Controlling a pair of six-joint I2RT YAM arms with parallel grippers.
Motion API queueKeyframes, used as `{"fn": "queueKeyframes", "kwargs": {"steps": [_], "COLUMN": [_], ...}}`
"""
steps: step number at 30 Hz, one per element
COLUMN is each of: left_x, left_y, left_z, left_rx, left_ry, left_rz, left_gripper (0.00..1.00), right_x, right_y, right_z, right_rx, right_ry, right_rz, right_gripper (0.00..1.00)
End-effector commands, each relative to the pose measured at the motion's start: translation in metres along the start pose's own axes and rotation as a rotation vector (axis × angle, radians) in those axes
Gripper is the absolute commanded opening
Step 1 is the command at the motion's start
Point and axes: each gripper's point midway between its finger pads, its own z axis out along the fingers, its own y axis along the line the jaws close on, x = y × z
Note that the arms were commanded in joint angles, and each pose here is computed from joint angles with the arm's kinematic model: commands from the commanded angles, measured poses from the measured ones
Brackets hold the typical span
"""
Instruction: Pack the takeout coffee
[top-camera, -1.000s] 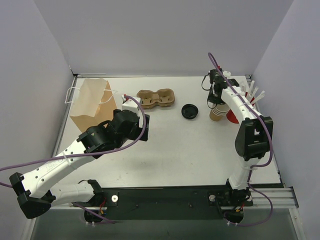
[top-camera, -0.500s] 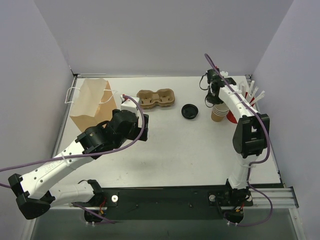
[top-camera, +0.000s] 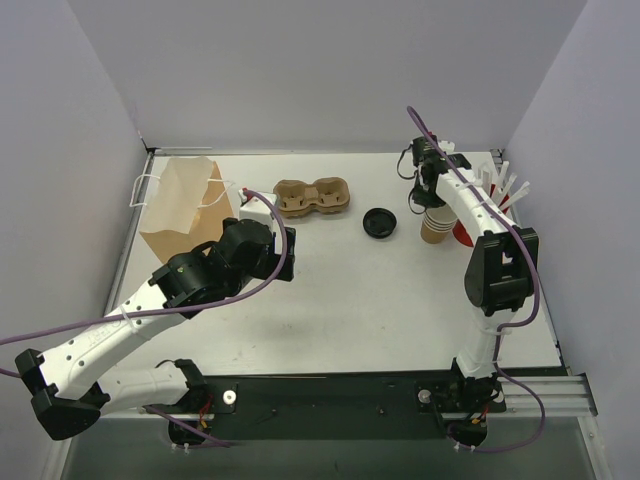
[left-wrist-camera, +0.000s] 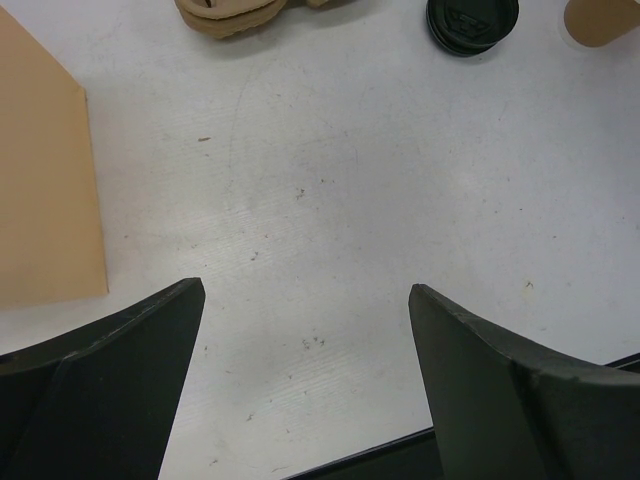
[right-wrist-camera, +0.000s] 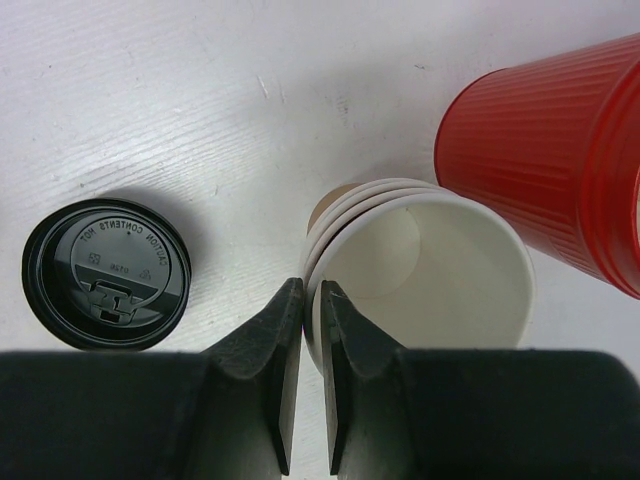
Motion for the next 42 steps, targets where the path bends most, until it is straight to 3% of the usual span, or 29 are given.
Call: {"fn": "queueKeyframes", "kwargs": {"steps": [1, 11, 24, 35, 42], "left_x": [-0.011, -0.01, -0.012, -0.02, -0.032], "left_y": [0.0, 0.001, 0.0, 0.006, 0.026], "left_z": [-0.007, -0.007, -0.007, -0.008, -0.012], "left_rx": [0.014, 0.015, 0.018, -0.009, -0.105], "left_ry": [-0.026, -0.023, -0.025, -0.044, -0.068], "left_rz": [-0.026, -0.024, -0.025, -0.036, -0.106], "left_gripper": [0.95, 0.95, 0.95, 0.95, 0.94], "right_x": [-0.009, -0.012, -0.027, -0.055, -0.009], "right_y": [-0.008, -0.01, -0.008, -0.008, 0.027], "right_z": [-0.01, -0.014, -0.037, -0.119, -0.157], "right_rx": [0.041, 0.091, 0.169, 0.139, -0.021], "right_ry": [-0.021, -0.034, -0.07, -0.173, -0.128], "right_rz": [-0.012, -0.046, -0.136, -0.158, -0.2], "right_gripper": [0.1, 0.0, 0.0, 0.0, 0.0]}}
